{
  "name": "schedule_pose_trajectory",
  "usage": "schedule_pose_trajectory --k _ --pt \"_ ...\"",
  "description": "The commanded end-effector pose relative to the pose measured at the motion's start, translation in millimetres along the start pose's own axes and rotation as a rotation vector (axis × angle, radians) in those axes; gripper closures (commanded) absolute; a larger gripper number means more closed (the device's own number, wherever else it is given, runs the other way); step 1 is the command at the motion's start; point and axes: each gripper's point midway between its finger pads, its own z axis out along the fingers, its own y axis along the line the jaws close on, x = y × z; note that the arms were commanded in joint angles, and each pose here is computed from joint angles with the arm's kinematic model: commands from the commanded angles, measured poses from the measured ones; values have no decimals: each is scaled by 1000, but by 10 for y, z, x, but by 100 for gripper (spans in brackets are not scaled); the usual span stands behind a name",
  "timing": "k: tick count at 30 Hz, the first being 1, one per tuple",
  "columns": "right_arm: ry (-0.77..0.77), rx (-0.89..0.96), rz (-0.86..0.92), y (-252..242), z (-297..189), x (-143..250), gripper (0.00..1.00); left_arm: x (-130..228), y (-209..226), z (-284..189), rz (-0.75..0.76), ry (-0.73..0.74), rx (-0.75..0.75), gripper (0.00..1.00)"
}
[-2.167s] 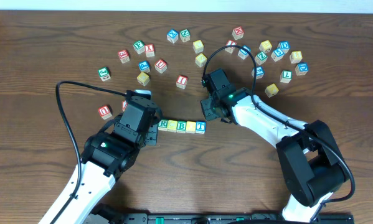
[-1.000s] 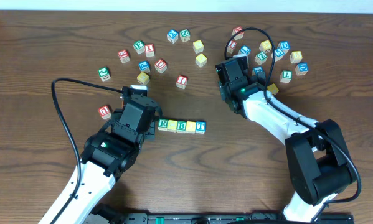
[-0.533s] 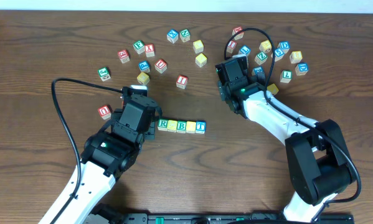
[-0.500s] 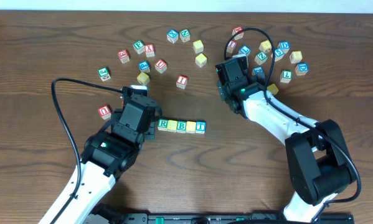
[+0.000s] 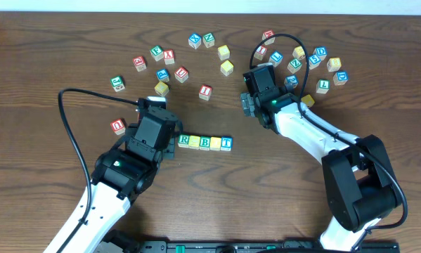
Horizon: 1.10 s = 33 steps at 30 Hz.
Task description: Spell out ROBOT
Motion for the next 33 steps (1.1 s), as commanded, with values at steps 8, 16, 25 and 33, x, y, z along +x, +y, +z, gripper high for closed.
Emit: schedule_pose_trajectory --k 8,16,25,33 --pt "-43 -11 16 -19 -113 -162 1 -16 472 -182 26 -52 -210 48" --pt "-43 -11 16 -19 -113 -162 1 -503 845 -499 -52 -302 -198 48" --pt "-43 -11 16 -19 -113 -162 1 -608 917 -706 -95 -624 -78 48" --pt "-43 -11 16 -19 -113 -162 1 -314 652 -701 -132 -839 109 48"
